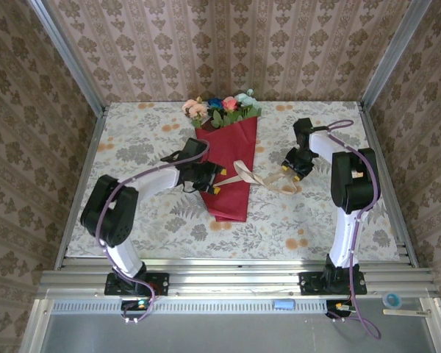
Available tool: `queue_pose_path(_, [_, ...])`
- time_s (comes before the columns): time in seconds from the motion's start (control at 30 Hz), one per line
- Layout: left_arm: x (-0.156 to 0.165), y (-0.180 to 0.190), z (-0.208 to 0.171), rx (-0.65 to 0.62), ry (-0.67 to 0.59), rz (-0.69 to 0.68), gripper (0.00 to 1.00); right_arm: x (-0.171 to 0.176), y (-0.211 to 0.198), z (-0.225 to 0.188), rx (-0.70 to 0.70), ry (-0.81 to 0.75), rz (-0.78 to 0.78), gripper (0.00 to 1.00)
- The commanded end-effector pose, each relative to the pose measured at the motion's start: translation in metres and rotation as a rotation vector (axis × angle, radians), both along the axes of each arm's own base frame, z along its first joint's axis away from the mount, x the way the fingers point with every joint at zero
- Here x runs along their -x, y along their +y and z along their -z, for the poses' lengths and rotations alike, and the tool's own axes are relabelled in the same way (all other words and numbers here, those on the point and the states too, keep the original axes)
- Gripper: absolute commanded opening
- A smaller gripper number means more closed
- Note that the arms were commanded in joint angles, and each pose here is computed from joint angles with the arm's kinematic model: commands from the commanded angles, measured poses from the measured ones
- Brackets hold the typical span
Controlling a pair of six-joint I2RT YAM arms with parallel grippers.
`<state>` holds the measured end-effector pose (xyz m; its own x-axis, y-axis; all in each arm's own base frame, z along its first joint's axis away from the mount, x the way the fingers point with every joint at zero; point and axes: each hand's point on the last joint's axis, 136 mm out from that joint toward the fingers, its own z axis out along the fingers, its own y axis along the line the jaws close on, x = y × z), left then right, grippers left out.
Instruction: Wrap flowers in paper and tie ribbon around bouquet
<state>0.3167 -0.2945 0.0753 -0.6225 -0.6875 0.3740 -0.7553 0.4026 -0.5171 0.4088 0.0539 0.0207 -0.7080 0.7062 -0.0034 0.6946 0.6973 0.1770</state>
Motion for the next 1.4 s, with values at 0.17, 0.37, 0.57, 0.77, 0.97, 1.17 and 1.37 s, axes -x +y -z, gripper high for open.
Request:
queue_pose_path(0.17, [-0.009, 0.005, 0.044, -0.064, 0.146, -0.14, 0.45, -0.007, 0.002, 0.006, 0.021, 0.005, 0.016, 0.41])
queue_pose_path(0.37, [-0.023, 0.009, 0.051, -0.053, 0.122, -0.194, 0.23, -0.012, 0.003, 0.014, 0.02, 0.017, 0.01, 0.3])
queue_pose_path(0.57, [-0.026, 0.012, 0.045, -0.027, 0.098, -0.204, 0.0, -0.023, -0.001, 0.007, 0.051, -0.003, 0.011, 0.0])
queue_pose_path(0.77, [-0.029, 0.027, 0.022, -0.017, 0.032, -0.224, 0.0, -0.04, -0.013, -0.033, 0.105, -0.118, 0.012, 0.0])
queue_pose_path(0.97, [-0.034, 0.043, -0.009, 0.021, -0.049, -0.238, 0.0, -0.049, -0.034, -0.074, 0.145, -0.217, 0.027, 0.0])
queue_pose_path(1.17, [-0.039, 0.052, -0.029, 0.062, -0.098, -0.234, 0.0, -0.057, -0.048, -0.093, 0.128, -0.252, 0.051, 0.0])
queue_pose_path(1.37, [-0.037, 0.043, -0.017, 0.104, -0.068, -0.218, 0.0, -0.026, 0.001, -0.067, 0.115, -0.108, 0.03, 0.39])
